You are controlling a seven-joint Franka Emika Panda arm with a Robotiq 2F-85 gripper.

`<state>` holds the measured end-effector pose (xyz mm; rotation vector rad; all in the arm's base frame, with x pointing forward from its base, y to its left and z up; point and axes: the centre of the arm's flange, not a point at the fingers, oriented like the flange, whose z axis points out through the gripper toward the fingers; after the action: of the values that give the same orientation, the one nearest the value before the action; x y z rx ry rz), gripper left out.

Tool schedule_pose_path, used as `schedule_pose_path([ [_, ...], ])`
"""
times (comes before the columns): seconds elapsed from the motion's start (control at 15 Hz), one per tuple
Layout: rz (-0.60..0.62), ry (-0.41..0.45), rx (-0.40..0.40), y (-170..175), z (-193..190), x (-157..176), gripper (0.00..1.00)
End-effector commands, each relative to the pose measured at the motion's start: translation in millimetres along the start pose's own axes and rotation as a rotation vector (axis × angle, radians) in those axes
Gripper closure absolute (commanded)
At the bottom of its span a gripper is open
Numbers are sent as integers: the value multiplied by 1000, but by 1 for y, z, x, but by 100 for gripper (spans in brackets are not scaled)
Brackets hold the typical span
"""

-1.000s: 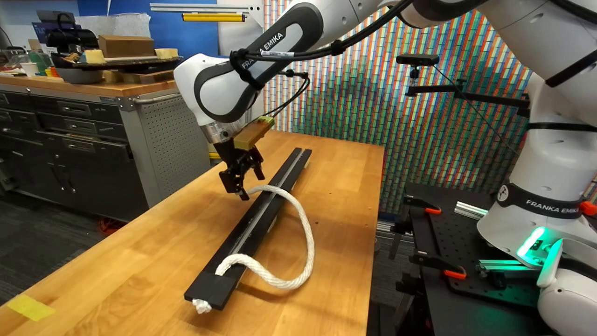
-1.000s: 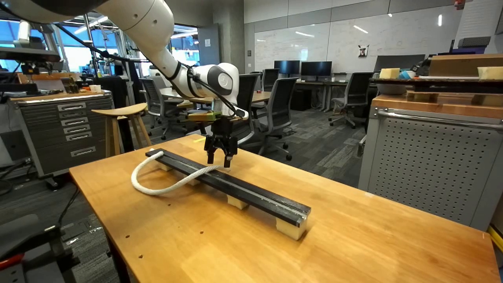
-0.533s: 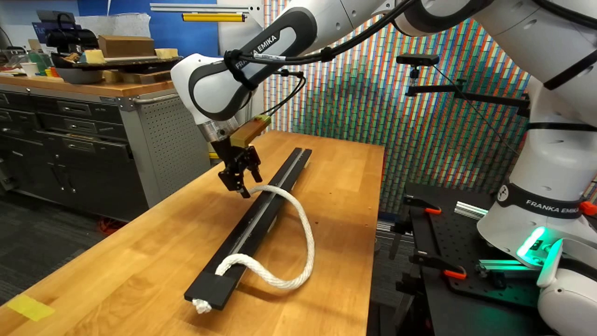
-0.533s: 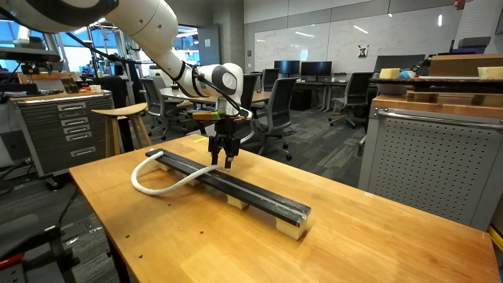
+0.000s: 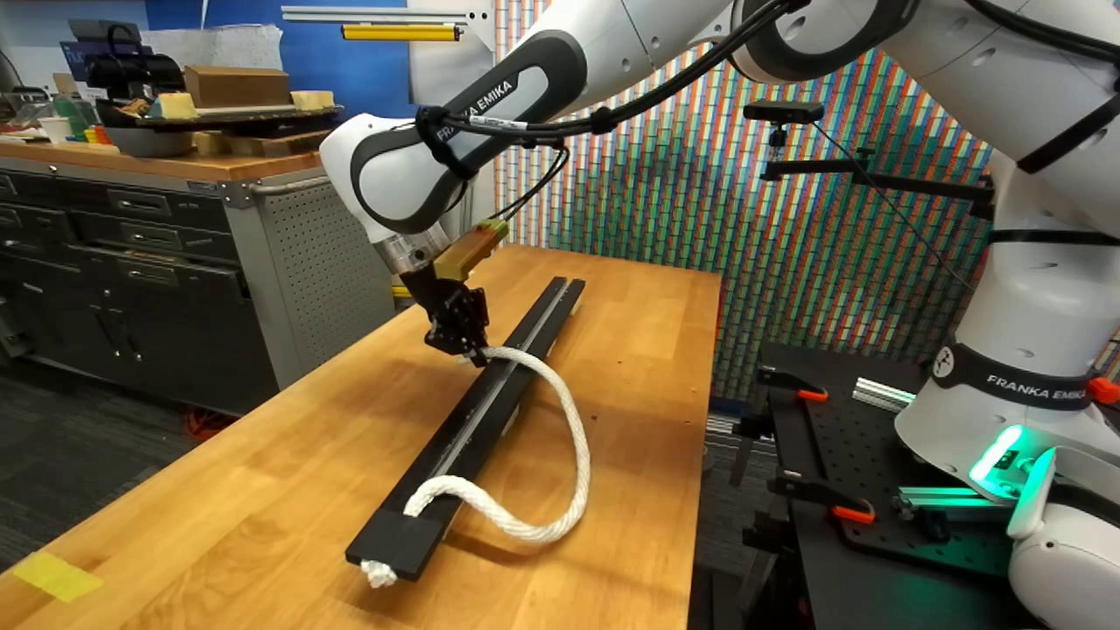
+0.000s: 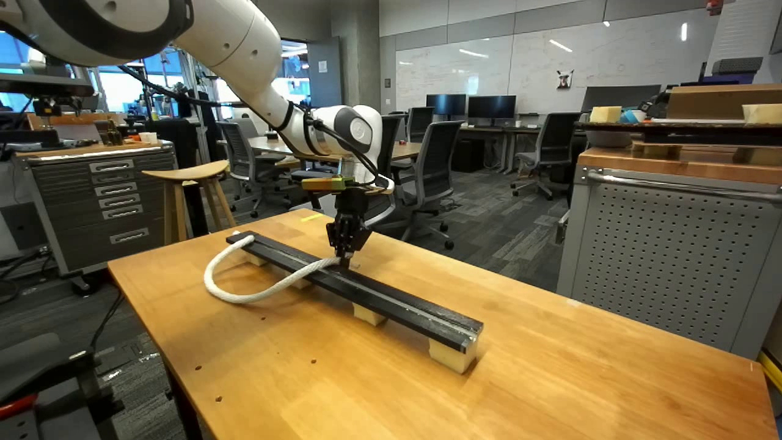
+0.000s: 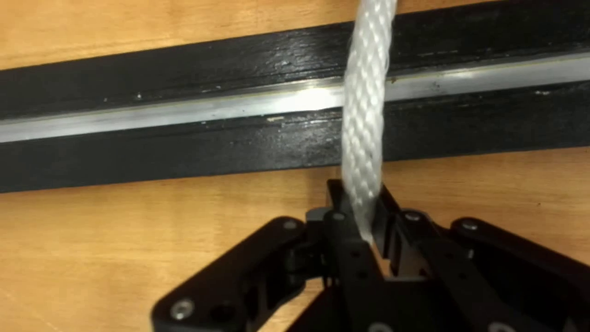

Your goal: Align the rope along the middle of the black object

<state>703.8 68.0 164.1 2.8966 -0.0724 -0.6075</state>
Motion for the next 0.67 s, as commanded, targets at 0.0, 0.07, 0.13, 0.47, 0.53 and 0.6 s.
schedule_pose_path([
  [0.0, 7, -17, 5, 2, -8, 5, 100],
  [0.07, 17, -11, -1, 5, -9, 2, 97],
  [0.13, 27, -10, 3, 9, -10, -4, 97],
  [0.47, 135, 29, 30, 35, -26, -24, 97],
  [0.53, 165, 36, 40, 42, -32, -27, 97],
  [0.6, 201, 43, 49, 49, -39, -30, 97],
])
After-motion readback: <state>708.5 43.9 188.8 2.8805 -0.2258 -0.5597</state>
